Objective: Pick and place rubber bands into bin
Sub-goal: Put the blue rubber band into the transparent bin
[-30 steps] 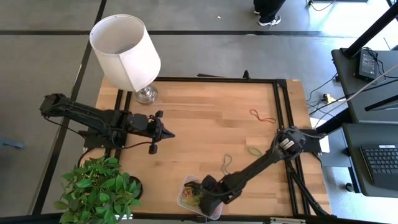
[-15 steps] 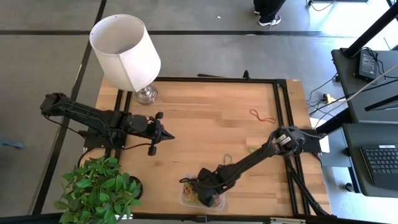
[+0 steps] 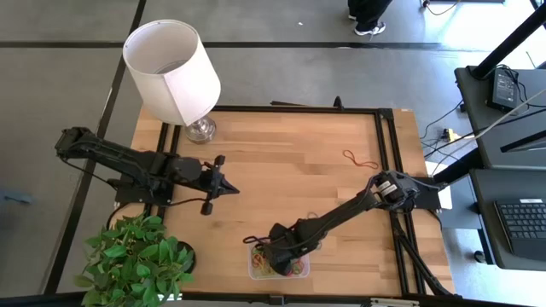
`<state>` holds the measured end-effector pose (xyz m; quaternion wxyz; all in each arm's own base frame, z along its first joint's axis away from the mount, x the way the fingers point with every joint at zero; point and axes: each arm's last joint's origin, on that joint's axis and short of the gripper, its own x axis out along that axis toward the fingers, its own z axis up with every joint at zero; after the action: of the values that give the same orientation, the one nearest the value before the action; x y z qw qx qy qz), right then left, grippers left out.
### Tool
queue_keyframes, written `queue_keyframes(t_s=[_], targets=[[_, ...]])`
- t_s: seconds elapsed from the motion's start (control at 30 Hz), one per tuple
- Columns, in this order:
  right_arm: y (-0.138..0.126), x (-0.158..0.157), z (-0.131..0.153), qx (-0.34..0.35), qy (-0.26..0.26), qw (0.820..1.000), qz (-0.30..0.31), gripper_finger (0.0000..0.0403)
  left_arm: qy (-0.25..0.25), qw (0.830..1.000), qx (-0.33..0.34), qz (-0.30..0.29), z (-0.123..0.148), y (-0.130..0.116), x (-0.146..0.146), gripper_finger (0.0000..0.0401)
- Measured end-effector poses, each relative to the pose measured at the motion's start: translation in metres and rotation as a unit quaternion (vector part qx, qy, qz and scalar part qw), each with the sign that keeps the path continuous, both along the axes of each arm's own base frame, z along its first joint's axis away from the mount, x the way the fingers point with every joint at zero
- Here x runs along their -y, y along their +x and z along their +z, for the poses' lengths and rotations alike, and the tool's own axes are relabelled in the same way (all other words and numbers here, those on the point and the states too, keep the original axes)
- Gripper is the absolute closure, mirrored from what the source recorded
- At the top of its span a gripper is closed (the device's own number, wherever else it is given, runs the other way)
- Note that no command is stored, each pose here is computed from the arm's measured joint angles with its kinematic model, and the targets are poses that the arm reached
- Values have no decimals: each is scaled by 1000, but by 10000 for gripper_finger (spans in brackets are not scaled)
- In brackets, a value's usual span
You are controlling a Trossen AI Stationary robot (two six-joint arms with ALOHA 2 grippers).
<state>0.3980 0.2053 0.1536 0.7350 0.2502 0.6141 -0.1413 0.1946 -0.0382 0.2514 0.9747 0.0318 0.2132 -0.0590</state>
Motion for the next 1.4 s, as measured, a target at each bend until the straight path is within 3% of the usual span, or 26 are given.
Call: queue_keyframes(t_s=[0.3,0.67,0.97,1.4], targets=[[0,0,0,1,2,1000,-5,403,39,996,74,6,11,-21,0,399],[4,-2,2,18,20,999,-20,403,-37,963,260,65,-39,-57,-25,399],[8,-5,4,40,37,998,-37,403,20,972,233,35,-48,-62,-47,399],[12,-3,5,72,8,996,-51,403,41,978,202,36,-55,-68,-72,399]])
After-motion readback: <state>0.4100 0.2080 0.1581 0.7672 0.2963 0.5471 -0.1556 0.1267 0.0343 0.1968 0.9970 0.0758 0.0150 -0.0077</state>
